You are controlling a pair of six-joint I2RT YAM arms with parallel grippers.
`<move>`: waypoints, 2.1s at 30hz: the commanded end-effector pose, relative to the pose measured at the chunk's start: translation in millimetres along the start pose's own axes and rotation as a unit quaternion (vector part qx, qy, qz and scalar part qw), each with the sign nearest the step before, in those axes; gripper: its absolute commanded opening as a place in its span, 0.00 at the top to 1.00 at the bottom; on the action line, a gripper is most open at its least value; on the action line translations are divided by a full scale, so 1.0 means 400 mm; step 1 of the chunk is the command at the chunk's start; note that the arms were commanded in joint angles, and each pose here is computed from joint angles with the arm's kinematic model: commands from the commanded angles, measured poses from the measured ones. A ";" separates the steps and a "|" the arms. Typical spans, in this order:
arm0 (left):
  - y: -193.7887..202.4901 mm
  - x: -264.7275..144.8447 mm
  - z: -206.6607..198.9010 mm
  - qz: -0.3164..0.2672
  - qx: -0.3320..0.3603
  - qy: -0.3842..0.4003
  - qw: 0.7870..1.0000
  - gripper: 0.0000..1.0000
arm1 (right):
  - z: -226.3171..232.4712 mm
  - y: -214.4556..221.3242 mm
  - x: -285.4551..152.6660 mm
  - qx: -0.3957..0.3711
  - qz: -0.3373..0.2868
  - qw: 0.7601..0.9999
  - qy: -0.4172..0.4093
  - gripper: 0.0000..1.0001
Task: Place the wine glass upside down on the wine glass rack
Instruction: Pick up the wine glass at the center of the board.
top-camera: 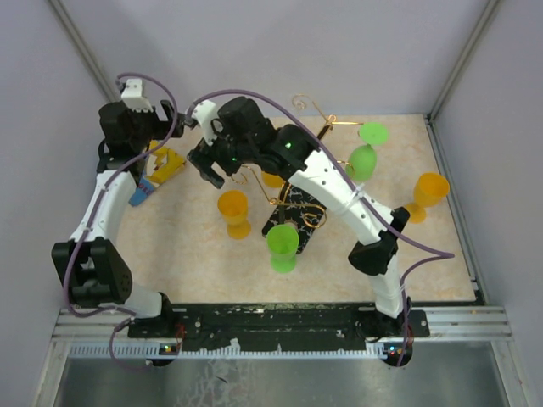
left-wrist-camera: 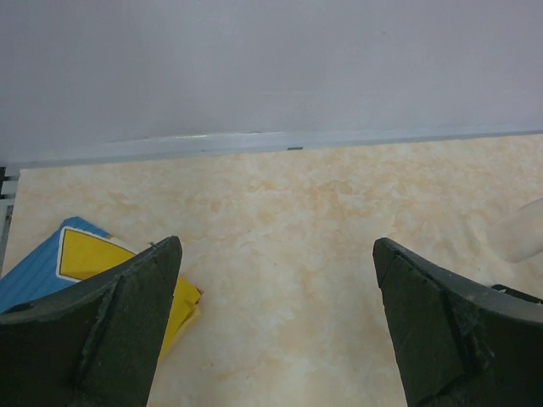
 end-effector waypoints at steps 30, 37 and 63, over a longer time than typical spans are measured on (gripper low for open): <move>-0.177 -0.213 0.062 -0.072 -0.010 -0.121 0.990 0.00 | 0.140 0.222 0.120 -0.101 0.147 0.984 0.026 0.16; -0.185 -0.220 0.060 -0.076 -0.007 -0.119 0.990 0.00 | 0.115 0.249 0.137 -0.114 0.168 0.978 0.055 0.16; -0.224 -0.239 0.049 -0.092 -0.008 -0.114 0.989 0.00 | 0.104 0.339 0.181 -0.136 0.221 0.964 0.059 0.24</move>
Point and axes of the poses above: each gripper's point midway between its finger pads, its own x axis out along the fingers, its own z axis along the line the jaws close on, y = z × x, the point moved 1 cm from there along -x, back along the fingers, and after that the axes turned 6 degrees about x, right-handed, at the moved point
